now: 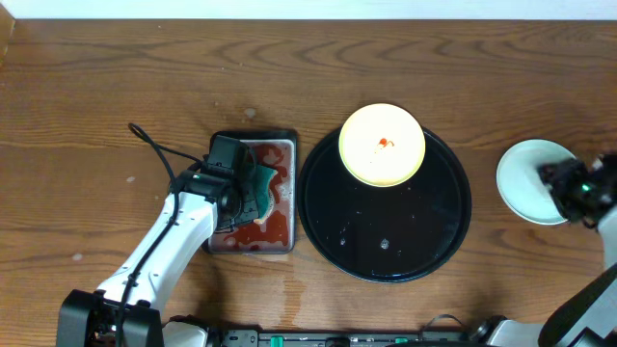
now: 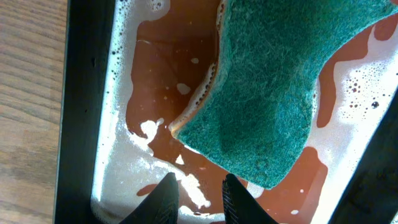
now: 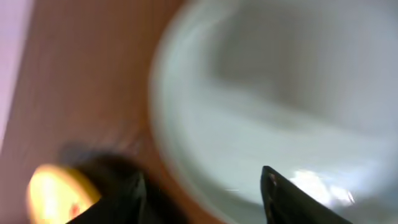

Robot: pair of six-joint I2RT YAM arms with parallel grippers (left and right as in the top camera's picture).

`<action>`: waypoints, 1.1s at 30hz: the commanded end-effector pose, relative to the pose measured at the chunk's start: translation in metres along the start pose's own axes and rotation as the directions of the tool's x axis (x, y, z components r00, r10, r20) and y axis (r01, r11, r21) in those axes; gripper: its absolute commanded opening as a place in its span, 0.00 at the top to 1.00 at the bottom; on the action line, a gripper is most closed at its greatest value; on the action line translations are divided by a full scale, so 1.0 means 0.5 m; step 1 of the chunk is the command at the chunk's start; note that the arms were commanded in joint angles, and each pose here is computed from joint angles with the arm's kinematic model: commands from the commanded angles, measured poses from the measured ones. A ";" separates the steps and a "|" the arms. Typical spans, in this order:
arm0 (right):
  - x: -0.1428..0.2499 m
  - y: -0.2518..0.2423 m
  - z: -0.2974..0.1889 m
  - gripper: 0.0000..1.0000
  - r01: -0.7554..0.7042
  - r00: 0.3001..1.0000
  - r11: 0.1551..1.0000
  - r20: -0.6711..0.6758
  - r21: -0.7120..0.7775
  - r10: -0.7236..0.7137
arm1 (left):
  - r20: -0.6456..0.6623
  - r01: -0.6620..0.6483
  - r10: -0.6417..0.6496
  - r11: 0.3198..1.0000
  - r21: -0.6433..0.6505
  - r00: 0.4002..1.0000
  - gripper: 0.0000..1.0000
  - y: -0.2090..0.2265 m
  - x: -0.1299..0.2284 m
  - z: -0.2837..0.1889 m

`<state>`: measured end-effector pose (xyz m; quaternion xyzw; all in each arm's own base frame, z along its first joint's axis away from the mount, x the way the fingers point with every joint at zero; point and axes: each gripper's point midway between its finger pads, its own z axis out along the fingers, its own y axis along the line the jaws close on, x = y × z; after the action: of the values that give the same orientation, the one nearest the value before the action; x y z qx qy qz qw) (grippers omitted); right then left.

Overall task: Clean dirty plates on tray and stack at the side
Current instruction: 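Carry the pale green plate right and stack it on the light blue plate, then move the right gripper to the yellow plate and grasp its rim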

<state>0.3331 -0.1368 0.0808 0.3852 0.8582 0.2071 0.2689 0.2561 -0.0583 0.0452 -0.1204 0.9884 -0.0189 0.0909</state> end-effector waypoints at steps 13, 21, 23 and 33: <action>0.184 0.249 0.104 0.32 0.694 0.709 0.711 -0.066 -0.117 -0.702 | -0.009 0.011 -0.011 1.000 -0.015 1.000 0.75 0.009 0.005 0.003; 0.242 0.303 0.139 0.34 0.741 0.651 0.650 -0.057 -0.171 -0.757 | -0.012 0.011 -0.011 1.000 -0.017 1.000 0.75 0.010 0.007 0.003; 0.255 0.299 0.152 0.36 0.738 0.649 0.651 -0.077 -0.177 -0.757 | -0.012 0.012 -0.012 1.000 -0.017 1.000 0.75 0.010 0.006 0.003; 0.294 0.265 0.219 0.48 0.662 0.710 0.730 -0.173 -0.168 -0.683 | -0.012 0.011 -0.012 1.000 -0.017 1.000 0.75 0.010 0.006 0.003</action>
<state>0.3889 0.0710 0.0317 -0.0162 0.9522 0.1710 0.2528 0.2551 -0.0581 0.0450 -0.1204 0.9886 -0.0183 0.0889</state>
